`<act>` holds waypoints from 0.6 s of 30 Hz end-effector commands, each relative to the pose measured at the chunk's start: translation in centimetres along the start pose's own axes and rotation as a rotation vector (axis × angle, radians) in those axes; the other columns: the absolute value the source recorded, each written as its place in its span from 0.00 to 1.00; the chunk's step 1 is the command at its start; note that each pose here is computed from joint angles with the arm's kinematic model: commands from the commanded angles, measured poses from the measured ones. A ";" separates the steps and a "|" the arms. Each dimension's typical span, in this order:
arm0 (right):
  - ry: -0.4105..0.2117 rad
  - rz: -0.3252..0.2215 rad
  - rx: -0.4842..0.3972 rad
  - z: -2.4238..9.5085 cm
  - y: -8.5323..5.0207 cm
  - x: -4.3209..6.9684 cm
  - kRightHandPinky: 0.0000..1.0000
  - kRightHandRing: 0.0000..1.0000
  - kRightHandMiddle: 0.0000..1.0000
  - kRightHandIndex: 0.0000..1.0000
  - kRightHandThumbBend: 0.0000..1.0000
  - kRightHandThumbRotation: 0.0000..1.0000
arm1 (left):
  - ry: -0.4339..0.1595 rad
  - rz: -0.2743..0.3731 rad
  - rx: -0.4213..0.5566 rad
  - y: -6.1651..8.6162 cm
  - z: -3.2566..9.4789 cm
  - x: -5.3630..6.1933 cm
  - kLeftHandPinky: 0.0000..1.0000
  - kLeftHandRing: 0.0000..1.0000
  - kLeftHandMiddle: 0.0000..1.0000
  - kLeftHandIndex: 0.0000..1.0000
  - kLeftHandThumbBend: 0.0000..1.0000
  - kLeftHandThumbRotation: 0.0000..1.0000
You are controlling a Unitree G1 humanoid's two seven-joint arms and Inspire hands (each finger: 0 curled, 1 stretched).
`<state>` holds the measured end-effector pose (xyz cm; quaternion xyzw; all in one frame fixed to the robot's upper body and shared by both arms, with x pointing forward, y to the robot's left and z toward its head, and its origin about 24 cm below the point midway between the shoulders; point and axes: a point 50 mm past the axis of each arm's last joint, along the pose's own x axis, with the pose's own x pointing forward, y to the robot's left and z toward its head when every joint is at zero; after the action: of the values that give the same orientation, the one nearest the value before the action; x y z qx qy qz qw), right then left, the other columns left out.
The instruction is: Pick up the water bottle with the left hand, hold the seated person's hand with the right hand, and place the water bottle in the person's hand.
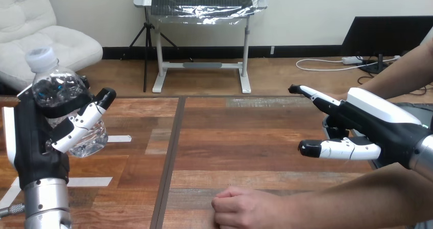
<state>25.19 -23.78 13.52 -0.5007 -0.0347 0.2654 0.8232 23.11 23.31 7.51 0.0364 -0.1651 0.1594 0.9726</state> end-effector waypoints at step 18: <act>-0.016 -0.046 -0.045 0.8 -1.3 0.2 0.22 0.07 0.12 1.00 1.00 1.00 | -0.139 -0.021 -0.014 -0.8 2.4 1.3 0.24 0.29 0.34 0.40 0.59 0.00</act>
<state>25.25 -23.91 13.44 -0.5051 -0.0251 0.2601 0.8225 23.11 23.30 7.51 0.0373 -0.1651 0.1596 0.9726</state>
